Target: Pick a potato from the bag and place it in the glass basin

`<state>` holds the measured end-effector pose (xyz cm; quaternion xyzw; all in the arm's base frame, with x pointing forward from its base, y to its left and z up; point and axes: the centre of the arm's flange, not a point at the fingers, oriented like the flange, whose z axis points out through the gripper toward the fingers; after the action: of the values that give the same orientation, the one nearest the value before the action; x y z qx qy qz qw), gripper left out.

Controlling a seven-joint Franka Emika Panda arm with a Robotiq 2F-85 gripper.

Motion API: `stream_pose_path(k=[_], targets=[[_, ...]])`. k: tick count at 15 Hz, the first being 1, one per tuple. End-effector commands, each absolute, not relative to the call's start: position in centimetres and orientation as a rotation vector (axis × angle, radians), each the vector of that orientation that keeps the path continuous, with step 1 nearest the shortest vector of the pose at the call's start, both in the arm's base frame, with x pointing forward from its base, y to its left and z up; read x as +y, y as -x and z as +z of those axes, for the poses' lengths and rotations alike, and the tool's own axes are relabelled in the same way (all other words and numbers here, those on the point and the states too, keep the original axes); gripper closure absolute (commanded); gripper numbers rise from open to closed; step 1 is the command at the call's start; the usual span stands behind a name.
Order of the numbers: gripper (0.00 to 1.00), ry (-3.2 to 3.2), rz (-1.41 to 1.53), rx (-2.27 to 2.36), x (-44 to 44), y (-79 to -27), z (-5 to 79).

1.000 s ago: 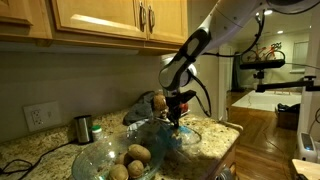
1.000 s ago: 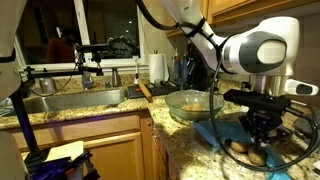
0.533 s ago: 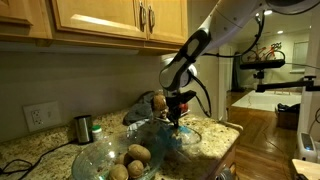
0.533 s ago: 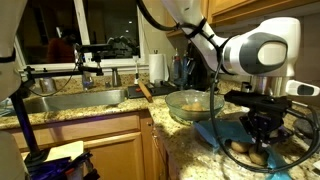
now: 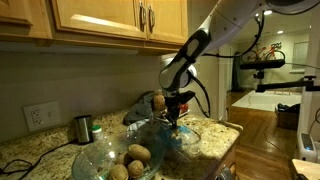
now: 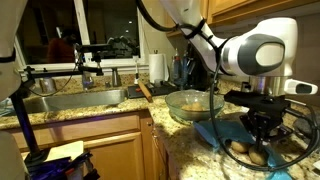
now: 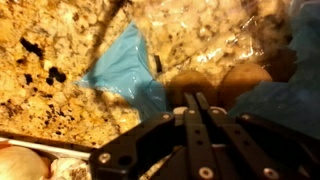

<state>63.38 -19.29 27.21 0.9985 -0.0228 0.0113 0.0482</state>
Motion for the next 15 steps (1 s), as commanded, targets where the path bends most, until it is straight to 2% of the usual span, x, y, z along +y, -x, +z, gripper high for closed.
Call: stream_pose_path(k=[1,7,8,10,15], targets=[[0.94,-3.045,0.058,-0.061,-19.45,-62.92,26.55],[0.93,-3.045,0.065,-0.052,-19.45,-63.19,26.54],[0.71,-3.045,0.063,-0.052,-19.46,-63.23,26.51],[0.67,-3.045,0.061,-0.052,-19.45,-63.27,26.49],[0.36,-3.044,0.059,-0.049,-19.39,-63.47,26.1]])
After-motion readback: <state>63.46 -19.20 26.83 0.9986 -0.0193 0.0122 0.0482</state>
